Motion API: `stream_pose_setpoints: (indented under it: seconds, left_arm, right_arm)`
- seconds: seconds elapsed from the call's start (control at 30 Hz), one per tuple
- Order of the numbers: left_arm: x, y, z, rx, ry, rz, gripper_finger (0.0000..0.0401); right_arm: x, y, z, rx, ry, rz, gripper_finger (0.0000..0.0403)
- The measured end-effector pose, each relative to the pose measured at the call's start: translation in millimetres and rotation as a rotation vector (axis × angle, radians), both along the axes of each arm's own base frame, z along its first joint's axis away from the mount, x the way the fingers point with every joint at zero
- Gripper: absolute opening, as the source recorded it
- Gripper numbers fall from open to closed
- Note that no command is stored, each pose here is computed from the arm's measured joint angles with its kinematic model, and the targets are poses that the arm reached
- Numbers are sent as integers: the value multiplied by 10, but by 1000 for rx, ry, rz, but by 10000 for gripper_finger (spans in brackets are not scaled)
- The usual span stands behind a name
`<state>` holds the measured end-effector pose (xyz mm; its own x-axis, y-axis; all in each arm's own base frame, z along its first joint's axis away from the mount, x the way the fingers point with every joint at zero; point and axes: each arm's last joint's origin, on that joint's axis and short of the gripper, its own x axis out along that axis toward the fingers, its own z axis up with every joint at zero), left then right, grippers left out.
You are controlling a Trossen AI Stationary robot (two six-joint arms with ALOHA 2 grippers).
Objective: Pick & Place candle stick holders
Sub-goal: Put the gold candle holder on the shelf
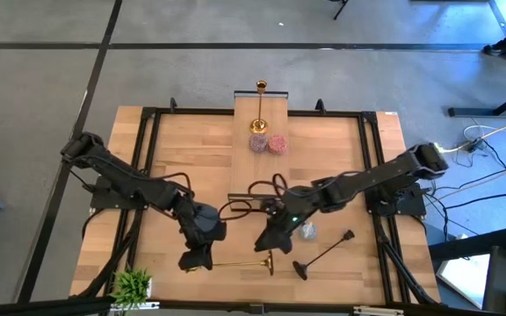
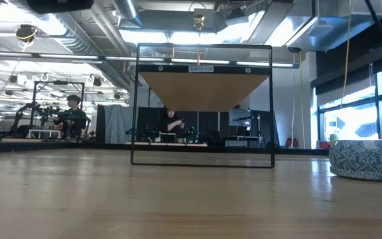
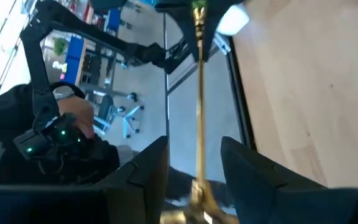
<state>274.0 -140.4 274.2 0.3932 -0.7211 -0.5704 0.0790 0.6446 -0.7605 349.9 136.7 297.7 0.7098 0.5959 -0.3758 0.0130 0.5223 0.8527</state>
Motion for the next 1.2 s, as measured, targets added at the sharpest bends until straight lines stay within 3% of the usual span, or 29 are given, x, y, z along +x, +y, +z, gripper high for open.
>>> stream_pose_setpoints:
  seconds: [0.4,0.7,1.03,1.2]
  left_arm:
    - [154,-21,-111,5,-27,36,8]
    - [165,-27,-103,-2,-41,33,8]
    - [162,-23,-109,6,-42,30,8]
    - [182,14,-111,27,-58,50,8]
  right_arm:
    - [392,243,-136,30,39,129,152]
    - [303,291,-290,-48,199,157,152]
    - [312,282,-292,-76,184,122,152]
    - [297,302,-284,-35,194,194,152]
